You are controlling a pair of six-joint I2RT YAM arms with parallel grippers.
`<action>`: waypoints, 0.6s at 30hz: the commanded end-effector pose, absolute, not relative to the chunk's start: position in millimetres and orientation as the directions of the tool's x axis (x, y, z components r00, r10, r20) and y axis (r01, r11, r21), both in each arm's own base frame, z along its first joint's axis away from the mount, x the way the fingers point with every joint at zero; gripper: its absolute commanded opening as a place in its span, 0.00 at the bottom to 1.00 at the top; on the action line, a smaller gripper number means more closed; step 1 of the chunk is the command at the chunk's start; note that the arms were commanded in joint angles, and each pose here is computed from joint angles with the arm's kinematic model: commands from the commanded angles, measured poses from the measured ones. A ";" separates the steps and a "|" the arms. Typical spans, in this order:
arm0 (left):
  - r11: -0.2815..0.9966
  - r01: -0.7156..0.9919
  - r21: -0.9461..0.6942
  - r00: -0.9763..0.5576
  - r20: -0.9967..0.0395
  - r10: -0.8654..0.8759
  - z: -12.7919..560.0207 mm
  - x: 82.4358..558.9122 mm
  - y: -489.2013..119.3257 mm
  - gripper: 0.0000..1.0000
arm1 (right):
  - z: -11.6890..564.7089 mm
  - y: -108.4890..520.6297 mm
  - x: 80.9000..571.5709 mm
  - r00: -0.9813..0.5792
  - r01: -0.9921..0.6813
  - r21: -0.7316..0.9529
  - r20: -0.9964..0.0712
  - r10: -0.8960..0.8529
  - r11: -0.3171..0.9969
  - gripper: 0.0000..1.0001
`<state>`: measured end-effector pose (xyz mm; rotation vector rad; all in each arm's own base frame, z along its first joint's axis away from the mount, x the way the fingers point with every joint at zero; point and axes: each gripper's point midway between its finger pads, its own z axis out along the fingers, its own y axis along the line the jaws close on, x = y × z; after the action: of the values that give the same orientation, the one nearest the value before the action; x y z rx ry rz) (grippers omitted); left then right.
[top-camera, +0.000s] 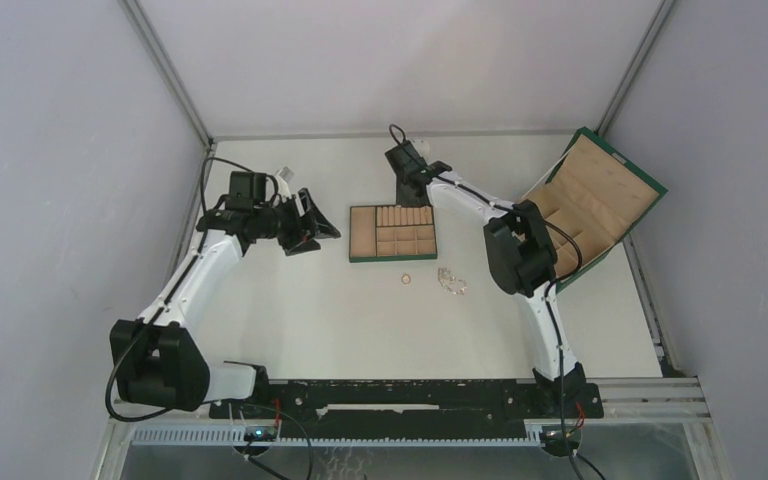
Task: Organize the mixed jewelry
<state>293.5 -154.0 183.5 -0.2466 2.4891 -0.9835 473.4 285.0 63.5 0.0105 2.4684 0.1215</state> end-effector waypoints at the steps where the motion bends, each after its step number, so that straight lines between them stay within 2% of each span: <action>1: 0.729 0.032 -0.683 -0.886 -0.357 -0.296 188.3 298.9 -155.6 0.70 | 75.4 290.4 479.6 -0.771 -0.058 0.089 -0.637 0.012 0.994 0.00; 18: 0.731 0.021 -0.683 -0.896 -0.337 -0.290 182.2 303.1 -156.8 0.70 | 52.5 279.8 465.2 -0.792 -0.080 0.065 -0.610 -0.024 0.995 0.00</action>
<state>294.4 -153.9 164.3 -0.2738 2.5619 -0.9749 460.7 281.6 39.8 -0.0502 2.5271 0.1054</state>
